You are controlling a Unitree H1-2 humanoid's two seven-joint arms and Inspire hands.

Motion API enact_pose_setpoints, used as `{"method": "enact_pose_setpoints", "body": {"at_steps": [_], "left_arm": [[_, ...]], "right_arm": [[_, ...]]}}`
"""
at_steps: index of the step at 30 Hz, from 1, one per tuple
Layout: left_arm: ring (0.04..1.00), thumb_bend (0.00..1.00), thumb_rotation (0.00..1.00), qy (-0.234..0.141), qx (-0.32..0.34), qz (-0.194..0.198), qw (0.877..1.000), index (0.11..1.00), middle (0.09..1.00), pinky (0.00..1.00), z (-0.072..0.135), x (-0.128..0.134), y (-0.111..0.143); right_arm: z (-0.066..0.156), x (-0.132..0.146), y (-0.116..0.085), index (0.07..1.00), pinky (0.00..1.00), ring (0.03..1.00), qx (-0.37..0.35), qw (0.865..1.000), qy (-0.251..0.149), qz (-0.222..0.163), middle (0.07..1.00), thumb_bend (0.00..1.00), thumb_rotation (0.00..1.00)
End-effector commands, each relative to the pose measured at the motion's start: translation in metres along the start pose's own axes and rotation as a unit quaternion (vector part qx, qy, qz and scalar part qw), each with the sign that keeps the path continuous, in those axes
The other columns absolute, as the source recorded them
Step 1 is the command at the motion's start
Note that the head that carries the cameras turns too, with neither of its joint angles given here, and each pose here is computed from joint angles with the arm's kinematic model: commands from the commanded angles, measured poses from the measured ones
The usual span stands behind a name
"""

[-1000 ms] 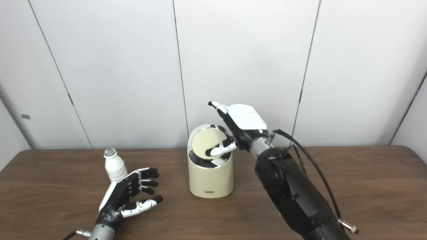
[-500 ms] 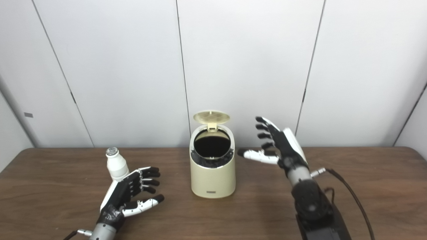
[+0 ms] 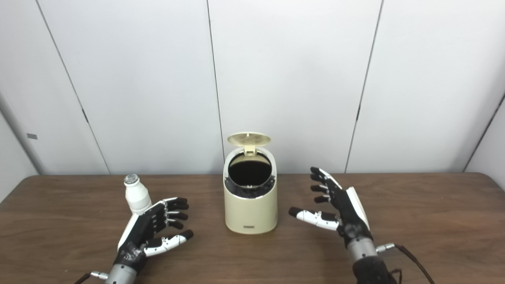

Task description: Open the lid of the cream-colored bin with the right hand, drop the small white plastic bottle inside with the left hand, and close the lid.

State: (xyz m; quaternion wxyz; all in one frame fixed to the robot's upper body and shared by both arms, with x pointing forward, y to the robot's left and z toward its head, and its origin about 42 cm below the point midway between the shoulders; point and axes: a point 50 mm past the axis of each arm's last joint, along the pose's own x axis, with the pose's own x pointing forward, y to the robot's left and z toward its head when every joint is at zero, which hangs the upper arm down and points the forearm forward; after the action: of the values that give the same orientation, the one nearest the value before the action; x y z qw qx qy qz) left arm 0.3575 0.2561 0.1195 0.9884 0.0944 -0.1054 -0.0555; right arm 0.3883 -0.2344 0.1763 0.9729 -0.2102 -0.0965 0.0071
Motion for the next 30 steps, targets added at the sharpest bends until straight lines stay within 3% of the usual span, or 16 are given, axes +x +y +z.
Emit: {"method": "enact_pose_setpoints", "body": {"at_steps": [1,5,17,30], "left_arm": [[0.660,0.65,0.00,0.026,-0.010,0.001,1.000,0.735,0.731,0.59,-0.016,-0.016,-0.004],[0.659,0.65,0.00,0.027,-0.009,0.001,1.000,0.735,0.729,0.58,-0.015,-0.016,-0.004],[0.665,0.65,0.00,0.025,-0.010,0.000,1.000,0.736,0.735,0.59,-0.013,-0.017,-0.006],[0.653,0.65,0.00,0.028,-0.012,-0.002,1.000,0.734,0.726,0.59,-0.014,-0.018,-0.005]], "right_arm": [[0.018,0.006,-0.003,0.863,0.66,0.780,0.009,0.999,-0.051,-0.013,0.857,0.78,0.32],[0.012,0.001,0.000,0.869,0.66,0.783,0.016,0.999,-0.049,-0.009,0.863,0.76,0.29],[-0.006,-0.016,0.017,0.862,0.66,0.775,0.065,0.998,-0.022,-0.012,0.852,0.84,0.34],[-0.013,-0.020,0.025,0.853,0.63,0.765,0.070,0.997,-0.015,-0.014,0.840,0.80,0.29]]}}
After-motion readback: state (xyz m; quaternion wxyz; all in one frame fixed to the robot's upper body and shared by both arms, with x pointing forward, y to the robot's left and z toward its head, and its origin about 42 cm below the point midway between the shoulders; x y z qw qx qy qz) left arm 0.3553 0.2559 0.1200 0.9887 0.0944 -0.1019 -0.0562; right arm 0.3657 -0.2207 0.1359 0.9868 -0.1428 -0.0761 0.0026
